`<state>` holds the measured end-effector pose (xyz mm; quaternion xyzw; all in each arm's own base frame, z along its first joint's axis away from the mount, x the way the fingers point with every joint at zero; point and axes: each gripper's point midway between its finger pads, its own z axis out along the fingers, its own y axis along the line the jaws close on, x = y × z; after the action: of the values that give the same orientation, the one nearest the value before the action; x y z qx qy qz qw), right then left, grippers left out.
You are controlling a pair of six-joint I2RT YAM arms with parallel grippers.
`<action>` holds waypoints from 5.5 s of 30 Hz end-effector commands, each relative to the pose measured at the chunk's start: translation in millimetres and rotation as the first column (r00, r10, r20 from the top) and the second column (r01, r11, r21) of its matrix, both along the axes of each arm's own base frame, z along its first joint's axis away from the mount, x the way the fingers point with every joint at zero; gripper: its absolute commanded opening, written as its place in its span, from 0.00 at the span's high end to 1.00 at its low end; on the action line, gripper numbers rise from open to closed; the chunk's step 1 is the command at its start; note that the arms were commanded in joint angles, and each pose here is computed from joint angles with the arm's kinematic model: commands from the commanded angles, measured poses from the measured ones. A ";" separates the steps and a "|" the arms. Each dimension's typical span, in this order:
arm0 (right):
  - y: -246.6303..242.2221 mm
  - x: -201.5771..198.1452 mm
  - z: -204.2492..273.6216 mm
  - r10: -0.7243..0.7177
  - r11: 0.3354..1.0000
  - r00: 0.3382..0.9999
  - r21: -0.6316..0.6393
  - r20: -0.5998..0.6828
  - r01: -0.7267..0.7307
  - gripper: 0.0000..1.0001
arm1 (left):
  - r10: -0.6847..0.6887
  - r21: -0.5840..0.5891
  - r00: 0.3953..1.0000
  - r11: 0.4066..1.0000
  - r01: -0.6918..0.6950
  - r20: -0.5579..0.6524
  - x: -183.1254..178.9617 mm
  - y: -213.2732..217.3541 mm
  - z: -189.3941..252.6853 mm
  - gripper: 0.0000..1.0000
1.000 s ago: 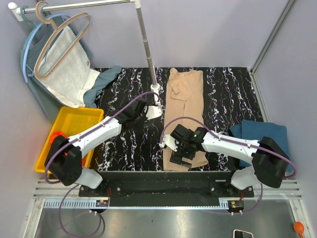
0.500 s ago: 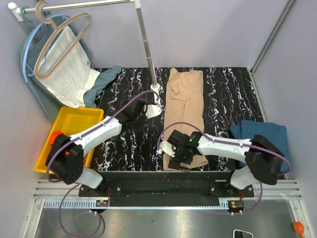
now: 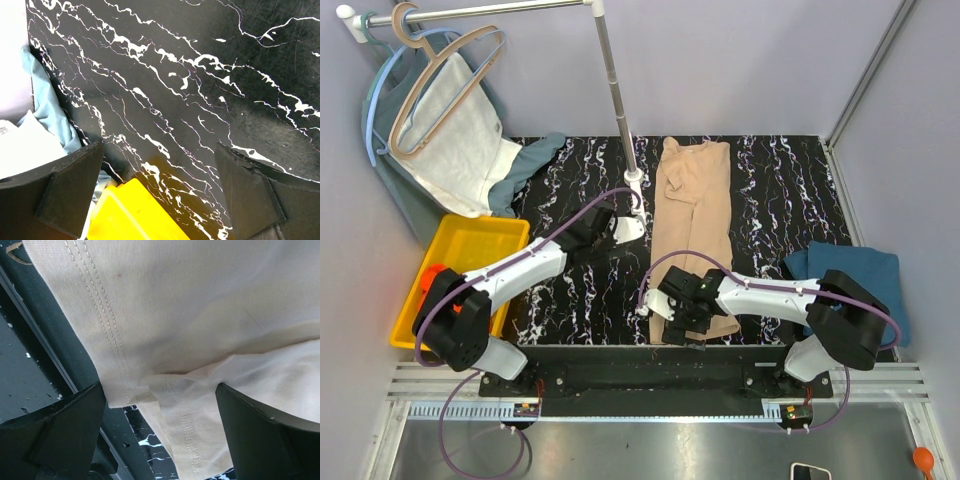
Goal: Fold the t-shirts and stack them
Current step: Fold the tshirt
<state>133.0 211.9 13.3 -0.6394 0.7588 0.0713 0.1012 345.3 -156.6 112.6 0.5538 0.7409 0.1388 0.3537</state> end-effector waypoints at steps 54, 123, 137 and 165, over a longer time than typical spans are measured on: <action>24.2 -1.9 22.9 0.062 0.996 0.991 0.077 -0.115 -0.053 1.00 | 0.084 -0.084 0.992 0.994 -0.076 0.092 34.0 21.5 8.2 0.01; -28.2 309.8 70.0 -0.221 0.974 0.912 0.039 0.345 0.222 0.58 | 0.096 -0.070 0.994 0.993 -0.093 0.046 39.4 37.0 -20.5 0.01; -37.6 350.1 86.4 -0.275 0.957 0.856 0.042 0.438 0.287 0.51 | 0.098 -0.059 0.994 0.994 -0.095 0.053 38.0 39.9 -24.2 0.01; -92.8 183.1 103.8 -0.424 0.906 0.839 0.165 0.342 0.391 0.01 | -0.217 -0.350 0.941 0.929 0.117 -0.261 6.4 -82.7 -12.0 0.01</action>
<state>339.9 115.3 122.1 -0.4629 0.8376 -0.0733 0.2806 374.3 -201.8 107.7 0.5464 0.7511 -0.0240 0.3697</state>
